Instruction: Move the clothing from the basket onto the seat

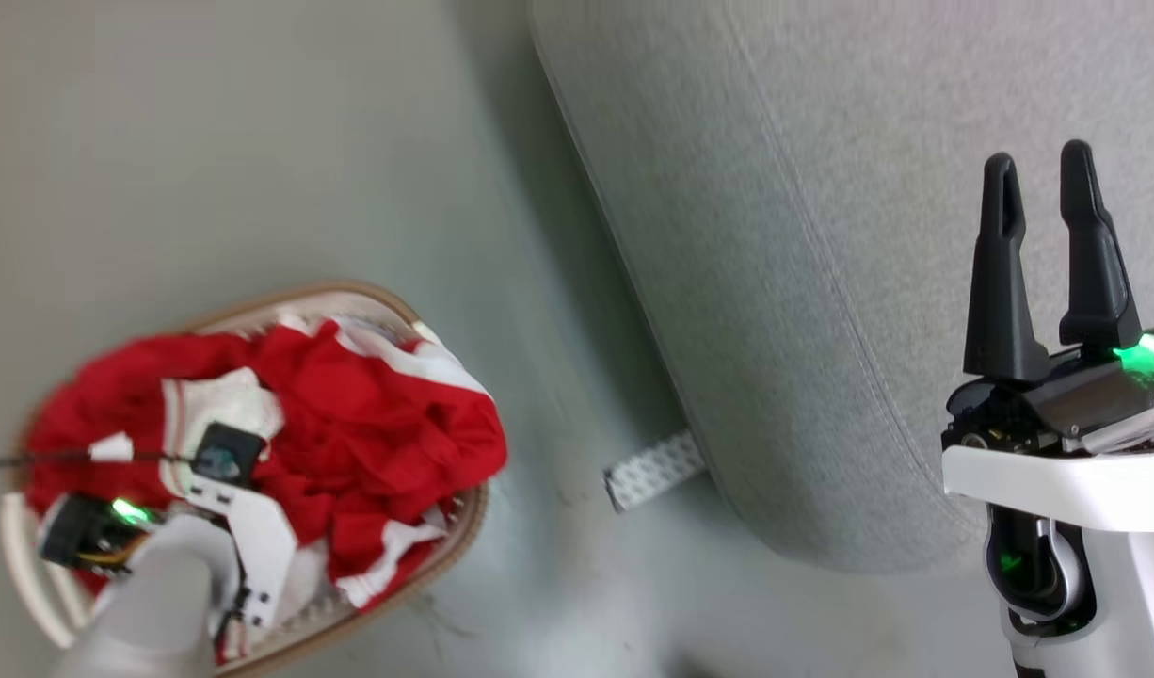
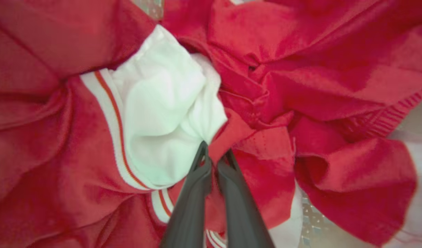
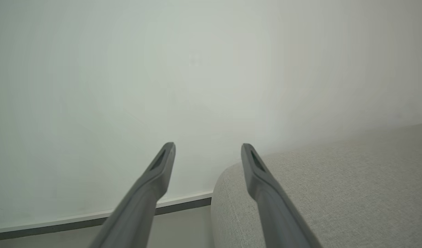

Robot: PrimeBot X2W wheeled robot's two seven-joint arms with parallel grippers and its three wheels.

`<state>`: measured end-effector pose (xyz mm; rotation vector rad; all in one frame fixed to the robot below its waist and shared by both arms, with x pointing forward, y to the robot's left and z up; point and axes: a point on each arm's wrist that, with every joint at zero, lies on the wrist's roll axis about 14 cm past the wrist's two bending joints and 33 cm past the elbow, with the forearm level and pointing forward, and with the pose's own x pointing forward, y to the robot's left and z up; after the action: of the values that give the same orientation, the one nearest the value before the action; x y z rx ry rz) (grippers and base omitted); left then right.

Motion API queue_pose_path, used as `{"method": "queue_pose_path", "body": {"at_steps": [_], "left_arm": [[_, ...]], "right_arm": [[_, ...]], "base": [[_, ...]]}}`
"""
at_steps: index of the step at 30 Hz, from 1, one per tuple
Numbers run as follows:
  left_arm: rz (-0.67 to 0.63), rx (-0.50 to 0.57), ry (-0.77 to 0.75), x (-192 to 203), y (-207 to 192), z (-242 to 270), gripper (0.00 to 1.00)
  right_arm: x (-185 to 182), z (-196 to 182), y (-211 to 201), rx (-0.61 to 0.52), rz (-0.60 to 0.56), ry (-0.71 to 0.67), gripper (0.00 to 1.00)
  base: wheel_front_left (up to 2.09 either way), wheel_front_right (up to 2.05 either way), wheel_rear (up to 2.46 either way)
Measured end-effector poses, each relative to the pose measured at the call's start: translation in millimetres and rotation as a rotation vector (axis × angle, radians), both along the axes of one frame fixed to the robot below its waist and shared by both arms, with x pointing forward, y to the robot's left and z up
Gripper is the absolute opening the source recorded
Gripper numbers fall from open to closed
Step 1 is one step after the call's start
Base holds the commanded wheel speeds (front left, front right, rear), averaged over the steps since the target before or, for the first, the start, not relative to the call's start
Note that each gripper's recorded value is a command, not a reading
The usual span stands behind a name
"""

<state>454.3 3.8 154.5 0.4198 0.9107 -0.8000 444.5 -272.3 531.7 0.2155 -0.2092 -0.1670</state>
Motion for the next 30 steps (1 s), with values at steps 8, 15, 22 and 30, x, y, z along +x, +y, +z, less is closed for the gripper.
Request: {"method": "queue_pose_path", "body": {"at_steps": [8, 15, 22, 30], "left_arm": [[0.121, -0.166, -0.109, 5.6, -7.7, 70.9, 0.00], [0.232, -0.263, -0.210, 9.5, -0.7, 129.8, 0.00], [0.381, -0.397, -0.330, 15.8, 15.9, 191.2, 0.00], [0.411, -0.612, -0.514, 13.2, 11.1, 283.7, 0.00]], "right_arm": [[-15.2, 29.4, 10.6, 0.003, 0.023, -0.078, 1.00], [-18.9, 46.4, 38.5, 0.017, 0.100, -0.132, 1.00], [-22.4, 57.1, 71.2, 0.058, 0.192, -0.169, 1.00], [-34.6, 65.7, 111.4, 0.093, 0.304, -0.192, 1.00]], "base": [[0.00, 0.00, 0.00], [0.00, 0.00, 0.00], [0.00, 0.00, 0.00], [0.00, 0.00, 0.00]]}}
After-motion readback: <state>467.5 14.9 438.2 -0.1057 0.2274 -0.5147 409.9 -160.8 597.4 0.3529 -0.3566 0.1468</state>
